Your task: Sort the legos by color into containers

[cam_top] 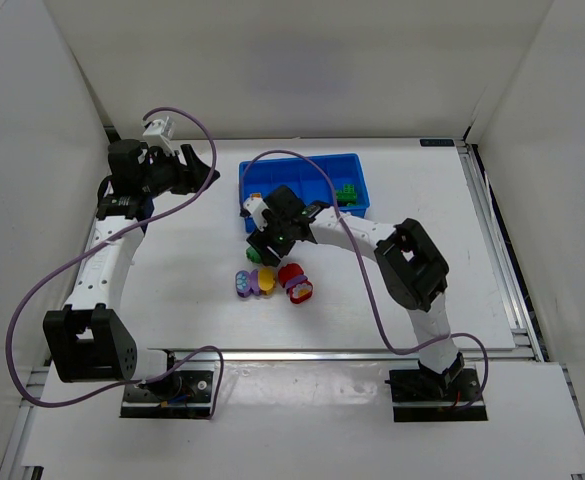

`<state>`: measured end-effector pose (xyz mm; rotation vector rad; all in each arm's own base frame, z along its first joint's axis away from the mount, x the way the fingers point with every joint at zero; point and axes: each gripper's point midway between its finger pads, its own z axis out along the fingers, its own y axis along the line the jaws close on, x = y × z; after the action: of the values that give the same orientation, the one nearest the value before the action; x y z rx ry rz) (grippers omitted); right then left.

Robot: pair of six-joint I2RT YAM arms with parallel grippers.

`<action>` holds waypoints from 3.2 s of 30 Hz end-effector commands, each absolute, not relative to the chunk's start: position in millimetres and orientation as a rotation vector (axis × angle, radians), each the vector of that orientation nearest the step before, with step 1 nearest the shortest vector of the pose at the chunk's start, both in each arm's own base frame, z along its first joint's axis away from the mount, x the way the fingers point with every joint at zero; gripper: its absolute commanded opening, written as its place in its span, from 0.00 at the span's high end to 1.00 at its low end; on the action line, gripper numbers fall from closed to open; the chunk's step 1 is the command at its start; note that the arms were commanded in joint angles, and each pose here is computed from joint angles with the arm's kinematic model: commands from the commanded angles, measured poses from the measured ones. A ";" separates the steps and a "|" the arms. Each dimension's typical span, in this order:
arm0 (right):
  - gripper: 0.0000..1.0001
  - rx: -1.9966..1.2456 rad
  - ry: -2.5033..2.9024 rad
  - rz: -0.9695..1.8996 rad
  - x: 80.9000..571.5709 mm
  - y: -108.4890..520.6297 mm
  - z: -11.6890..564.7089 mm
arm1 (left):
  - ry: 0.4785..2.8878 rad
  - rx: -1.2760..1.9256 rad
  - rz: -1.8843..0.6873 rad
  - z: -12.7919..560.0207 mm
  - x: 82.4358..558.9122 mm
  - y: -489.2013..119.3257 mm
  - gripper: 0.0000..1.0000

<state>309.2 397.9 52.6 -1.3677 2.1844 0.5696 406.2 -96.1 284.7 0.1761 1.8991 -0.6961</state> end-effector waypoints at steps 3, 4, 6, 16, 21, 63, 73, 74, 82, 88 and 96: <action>0.33 -1.351 2.151 0.566 324.2 405.3 52.5 | 1.842 0.199 -0.681 303.8 402.4 -95.5 0.25; 0.33 -1.354 2.149 0.569 324.3 406.1 52.2 | 1.844 0.198 -0.679 302.5 402.7 -94.8 0.25; 0.34 -1.354 2.149 0.572 325.6 407.1 50.8 | 1.845 0.201 -0.680 301.8 402.5 -95.4 0.25; 0.36 -1.365 2.124 0.583 332.3 416.5 50.3 | 1.850 0.201 -0.673 299.8 403.3 -94.5 0.25; 0.37 -1.376 2.114 0.583 334.2 418.7 47.9 | 1.854 0.203 -0.678 298.6 402.1 -95.2 0.25; 0.92 -1.119 2.107 1.203 319.5 388.8 181.8 | 1.551 1.056 -0.582 248.4 262.7 -129.0 0.19; 0.94 -1.240 2.026 1.473 290.1 385.2 220.5 | 1.214 1.527 -0.421 228.3 238.8 -143.9 0.20; 0.94 -1.246 2.025 1.484 288.0 384.7 220.8 | 1.162 1.563 -0.398 228.6 240.4 -145.9 0.22; 0.95 -1.285 2.025 1.514 275.1 380.8 220.3 | 0.819 1.783 -0.191 216.2 251.8 -156.3 0.36; 0.95 -1.291 2.033 1.529 273.5 381.4 216.2 | 0.703 1.800 -0.144 222.2 253.9 -161.7 0.32; 0.96 -1.313 2.028 1.528 272.7 392.7 216.2 | 0.658 1.793 -0.175 234.6 261.5 -172.3 0.26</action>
<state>275.9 382.4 196.8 -1.2669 2.1105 1.5021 260.6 -162.8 214.7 1.8057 0.7578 -0.1757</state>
